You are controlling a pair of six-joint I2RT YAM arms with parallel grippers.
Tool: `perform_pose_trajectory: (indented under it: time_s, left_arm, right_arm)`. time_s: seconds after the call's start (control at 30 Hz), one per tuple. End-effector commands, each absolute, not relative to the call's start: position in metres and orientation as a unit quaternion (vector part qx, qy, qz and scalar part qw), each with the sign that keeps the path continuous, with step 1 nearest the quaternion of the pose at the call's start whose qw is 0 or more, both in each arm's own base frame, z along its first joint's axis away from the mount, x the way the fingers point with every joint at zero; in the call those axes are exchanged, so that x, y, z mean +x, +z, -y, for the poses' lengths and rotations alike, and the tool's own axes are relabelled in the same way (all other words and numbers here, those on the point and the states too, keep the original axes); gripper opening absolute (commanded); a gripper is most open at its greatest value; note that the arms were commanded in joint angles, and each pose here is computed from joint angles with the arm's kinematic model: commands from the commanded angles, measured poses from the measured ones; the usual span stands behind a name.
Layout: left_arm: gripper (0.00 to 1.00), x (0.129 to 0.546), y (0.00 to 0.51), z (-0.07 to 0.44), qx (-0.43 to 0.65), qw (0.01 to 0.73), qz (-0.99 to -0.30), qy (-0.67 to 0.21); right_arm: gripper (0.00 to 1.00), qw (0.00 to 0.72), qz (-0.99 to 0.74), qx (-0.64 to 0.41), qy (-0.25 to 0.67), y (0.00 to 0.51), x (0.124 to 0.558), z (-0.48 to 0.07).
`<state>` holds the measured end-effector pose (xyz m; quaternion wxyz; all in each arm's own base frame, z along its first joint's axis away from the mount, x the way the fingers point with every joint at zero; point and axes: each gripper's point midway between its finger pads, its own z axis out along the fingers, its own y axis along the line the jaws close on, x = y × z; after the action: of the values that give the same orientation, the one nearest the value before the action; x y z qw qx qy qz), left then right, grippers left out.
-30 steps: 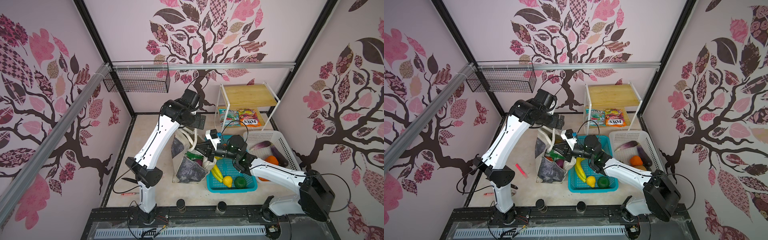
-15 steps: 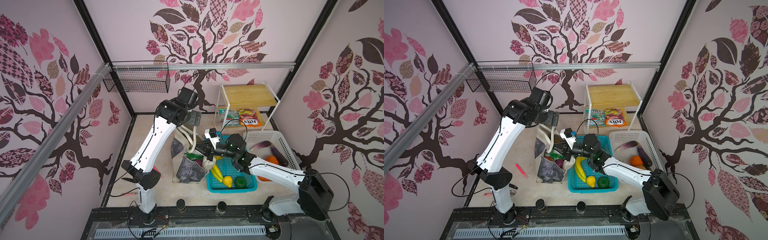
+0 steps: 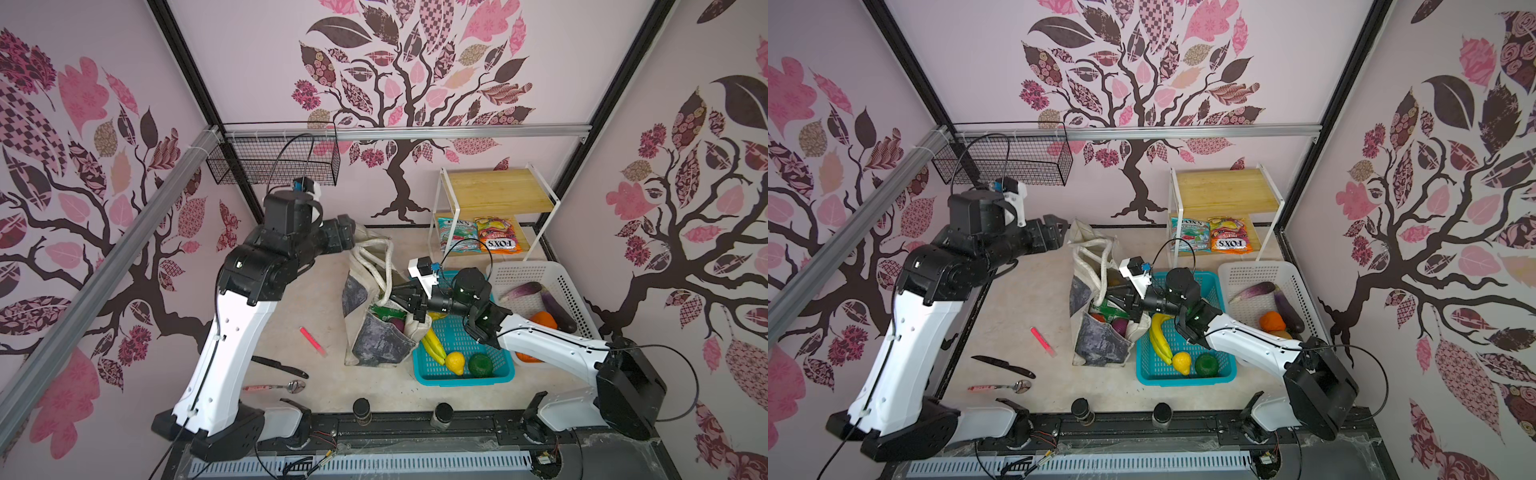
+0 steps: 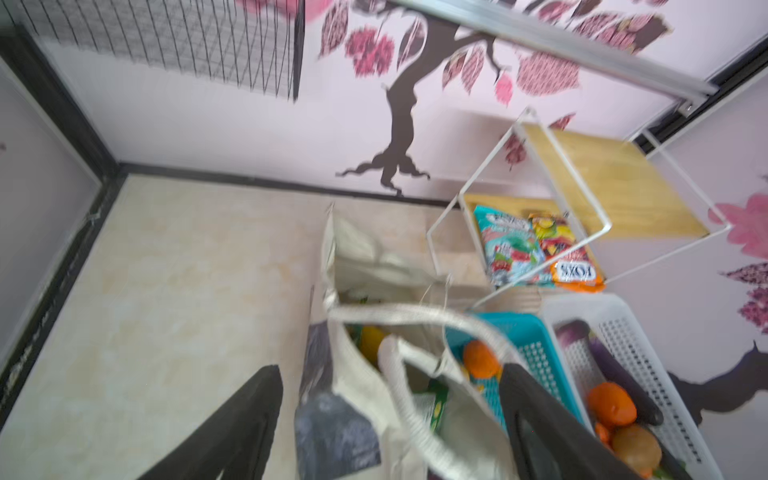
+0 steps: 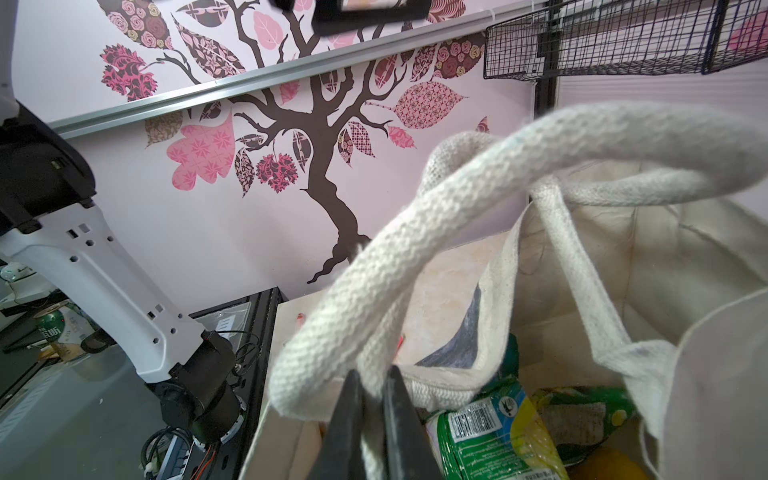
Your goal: Place the food into the grocery bag and tie it
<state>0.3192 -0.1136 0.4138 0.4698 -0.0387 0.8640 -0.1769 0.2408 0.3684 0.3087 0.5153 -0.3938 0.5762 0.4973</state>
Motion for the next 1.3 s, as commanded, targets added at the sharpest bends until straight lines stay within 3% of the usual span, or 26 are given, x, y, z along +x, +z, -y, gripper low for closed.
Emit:
perform_pose_trajectory:
  time_s: [0.0, 0.03, 0.2, 0.3, 0.63, 0.73, 0.83, 0.93, 1.07, 1.13, 1.27]
  left_arm:
    - [0.94, 0.315, 0.402, 0.141, -0.07, 0.448, -0.839, -0.302]
    - [0.98, 0.313, 0.398, 0.139, -0.094, 0.445, -0.833, -0.316]
    - [0.98, 0.31, 0.397, 0.136, -0.163, 0.451, -0.794, -0.374]
    - [0.98, 0.318, 0.377, 0.141, -0.215, 0.407, -0.79, -0.404]
    - [0.98, 0.347, 0.339, 0.179, -0.233, 0.321, -0.783, -0.479]
    - [0.86, 0.353, 0.341, 0.188, -0.211, 0.317, -0.786, -0.487]
    - [0.66, 0.362, 0.335, 0.183, -0.212, 0.327, -0.796, -0.462]
    - [0.53, 0.37, 0.327, 0.185, -0.222, 0.315, -0.793, -0.472]
    - [0.22, 0.369, 0.333, 0.191, -0.211, 0.311, -0.782, -0.496]
    - [0.01, 0.369, 0.341, 0.189, -0.204, 0.321, -0.785, -0.488]
    - [0.0, 0.365, 0.355, 0.182, -0.189, 0.346, -0.791, -0.467]
  right_arm:
    - [0.0, 0.514, -0.572, -0.4, 0.499, 0.315, 0.243, -0.375]
    - [0.0, 0.513, -0.572, -0.401, 0.499, 0.316, 0.243, -0.375]
    - [0.0, 0.511, -0.571, -0.404, 0.499, 0.315, 0.24, -0.374]
    - [0.0, 0.509, -0.574, -0.404, 0.498, 0.315, 0.24, -0.374]
    - [0.0, 0.506, -0.569, -0.41, 0.501, 0.318, 0.234, -0.372]
    - [0.0, 0.506, -0.571, -0.41, 0.5, 0.316, 0.234, -0.372]
    - [0.0, 0.507, -0.568, -0.41, 0.501, 0.319, 0.233, -0.371]
    - [0.0, 0.509, -0.564, -0.41, 0.505, 0.322, 0.231, -0.37]
    - [0.0, 0.51, -0.567, -0.41, 0.5, 0.321, 0.232, -0.369]
    - [0.0, 0.511, -0.571, -0.408, 0.496, 0.318, 0.234, -0.369]
    - [0.0, 0.512, -0.574, -0.406, 0.494, 0.316, 0.236, -0.37]
